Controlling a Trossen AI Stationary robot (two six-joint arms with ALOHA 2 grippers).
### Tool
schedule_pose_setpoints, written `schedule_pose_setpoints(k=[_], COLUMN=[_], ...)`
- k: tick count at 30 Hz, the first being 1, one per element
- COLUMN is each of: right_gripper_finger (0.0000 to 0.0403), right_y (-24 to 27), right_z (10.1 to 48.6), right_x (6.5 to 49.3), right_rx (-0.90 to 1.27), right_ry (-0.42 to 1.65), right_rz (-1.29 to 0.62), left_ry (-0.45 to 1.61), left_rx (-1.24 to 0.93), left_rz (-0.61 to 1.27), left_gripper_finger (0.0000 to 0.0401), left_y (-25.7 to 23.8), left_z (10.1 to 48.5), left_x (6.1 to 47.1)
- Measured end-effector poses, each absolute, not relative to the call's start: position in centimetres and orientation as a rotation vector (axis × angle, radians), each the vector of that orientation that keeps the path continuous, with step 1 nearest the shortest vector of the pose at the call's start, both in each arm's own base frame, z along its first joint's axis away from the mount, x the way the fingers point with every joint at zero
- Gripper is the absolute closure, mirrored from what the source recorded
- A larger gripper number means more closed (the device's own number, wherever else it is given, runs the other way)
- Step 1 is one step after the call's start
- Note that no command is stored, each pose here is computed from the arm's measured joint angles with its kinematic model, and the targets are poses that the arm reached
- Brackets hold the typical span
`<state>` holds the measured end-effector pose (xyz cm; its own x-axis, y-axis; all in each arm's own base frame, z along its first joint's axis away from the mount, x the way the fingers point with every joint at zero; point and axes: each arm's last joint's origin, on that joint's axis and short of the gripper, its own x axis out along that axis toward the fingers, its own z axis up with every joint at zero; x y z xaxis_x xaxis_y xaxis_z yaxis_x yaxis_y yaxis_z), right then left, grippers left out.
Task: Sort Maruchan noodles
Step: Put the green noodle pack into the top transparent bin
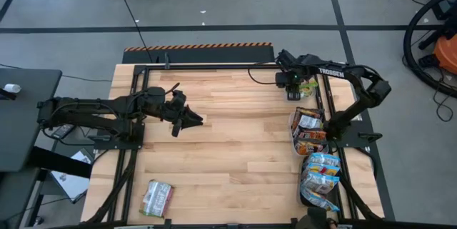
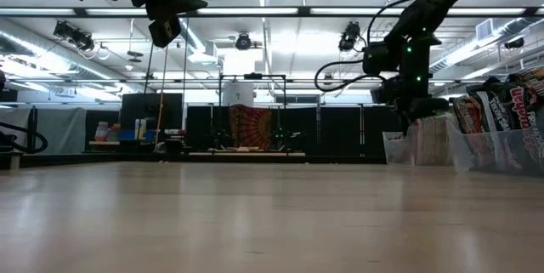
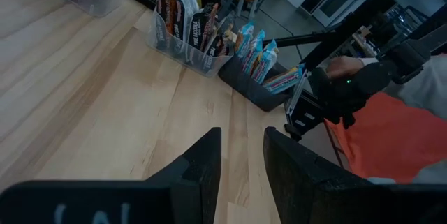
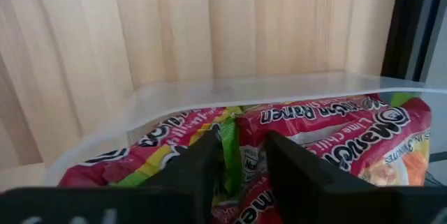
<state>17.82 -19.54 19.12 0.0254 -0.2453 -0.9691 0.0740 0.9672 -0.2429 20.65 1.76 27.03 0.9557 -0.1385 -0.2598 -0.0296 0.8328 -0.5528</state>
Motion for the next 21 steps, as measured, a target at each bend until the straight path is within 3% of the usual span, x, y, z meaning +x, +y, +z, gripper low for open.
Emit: schedule_pose_setpoints(k=[8, 21], right_gripper_finger=[0.0393, 0.0398], right_y=[-19.0, -17.8], right_z=[20.4, 25.8], right_x=[17.2, 15.9], right_rx=[-0.169, -0.181], right_ry=[1.537, 1.487], right_rz=[-0.293, -0.273], left_ry=[0.298, 0.298], left_rx=[-0.586, -0.586], left_rz=[-0.058, -0.059], left_gripper_finger=[0.0287, 0.0287], left_y=[1.8, 1.8], left_z=[27.0, 27.0], left_x=[20.6, 20.6])
